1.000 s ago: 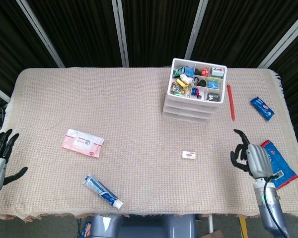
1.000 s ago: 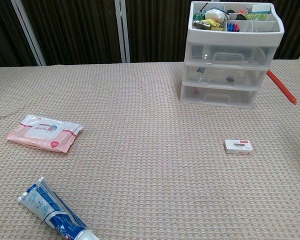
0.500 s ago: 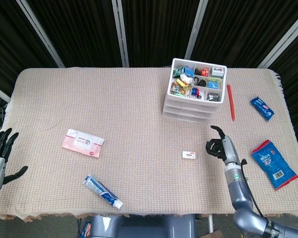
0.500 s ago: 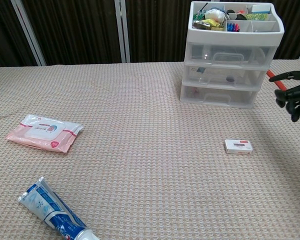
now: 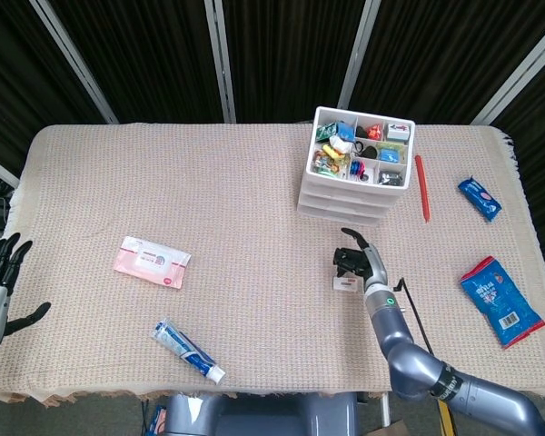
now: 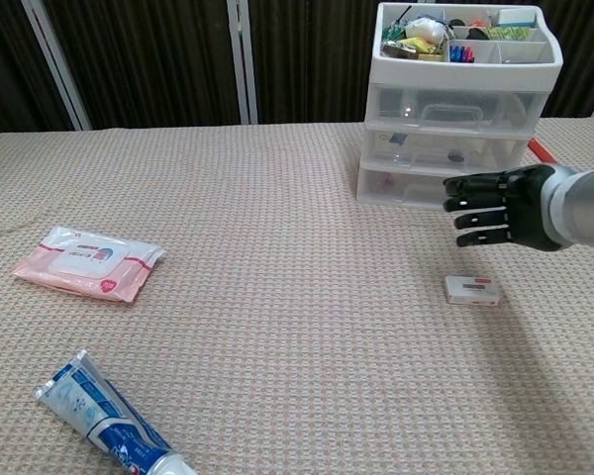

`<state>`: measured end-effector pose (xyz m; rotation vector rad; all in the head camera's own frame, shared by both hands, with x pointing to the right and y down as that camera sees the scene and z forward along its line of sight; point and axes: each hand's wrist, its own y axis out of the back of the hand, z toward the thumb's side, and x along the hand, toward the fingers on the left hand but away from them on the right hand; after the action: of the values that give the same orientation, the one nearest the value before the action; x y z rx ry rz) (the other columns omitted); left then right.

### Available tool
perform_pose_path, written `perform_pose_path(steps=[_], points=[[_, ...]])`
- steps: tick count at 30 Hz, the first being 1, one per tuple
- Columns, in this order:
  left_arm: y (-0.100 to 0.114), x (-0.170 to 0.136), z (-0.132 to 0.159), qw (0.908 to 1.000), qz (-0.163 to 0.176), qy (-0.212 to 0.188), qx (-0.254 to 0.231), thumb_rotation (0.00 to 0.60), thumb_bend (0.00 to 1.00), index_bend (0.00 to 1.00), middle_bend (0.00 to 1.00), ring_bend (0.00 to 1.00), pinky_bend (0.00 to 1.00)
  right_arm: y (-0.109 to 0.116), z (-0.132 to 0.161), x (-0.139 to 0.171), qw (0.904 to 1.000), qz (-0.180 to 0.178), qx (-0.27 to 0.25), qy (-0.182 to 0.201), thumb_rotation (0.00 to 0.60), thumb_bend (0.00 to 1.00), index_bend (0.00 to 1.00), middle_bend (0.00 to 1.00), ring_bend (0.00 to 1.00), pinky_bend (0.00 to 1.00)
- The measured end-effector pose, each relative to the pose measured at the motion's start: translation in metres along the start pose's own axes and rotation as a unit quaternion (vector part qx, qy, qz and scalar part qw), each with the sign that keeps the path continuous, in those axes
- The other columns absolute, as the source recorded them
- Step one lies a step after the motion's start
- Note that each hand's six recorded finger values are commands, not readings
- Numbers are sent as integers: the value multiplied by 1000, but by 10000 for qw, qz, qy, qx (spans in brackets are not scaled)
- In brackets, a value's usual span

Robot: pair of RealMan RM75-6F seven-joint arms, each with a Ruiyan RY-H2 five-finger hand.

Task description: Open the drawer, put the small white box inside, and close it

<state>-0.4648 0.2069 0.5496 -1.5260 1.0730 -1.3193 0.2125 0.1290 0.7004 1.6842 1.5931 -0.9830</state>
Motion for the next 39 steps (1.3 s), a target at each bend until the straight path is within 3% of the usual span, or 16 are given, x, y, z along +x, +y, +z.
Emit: perform_pose_path(steps=[21,33,39], points=[[-2,3,-1,9996,-156,97,-230,600,180,57,0,0,0,-23,18,-43,9961,-286,-818,141,600,502,179,690,678,633],[-2,3,-2,9992,-213,120,-319,600,180,57,0,0,0,-24,21,-56,9906,-489,-1272,107,600,502,179,690,675,633],[-2,3,-2,9991,-224,130,-338,600,180,58,0,0,0,-26,22,-59,9879,-489,-1468,80,600,503,239,690,674,633]])
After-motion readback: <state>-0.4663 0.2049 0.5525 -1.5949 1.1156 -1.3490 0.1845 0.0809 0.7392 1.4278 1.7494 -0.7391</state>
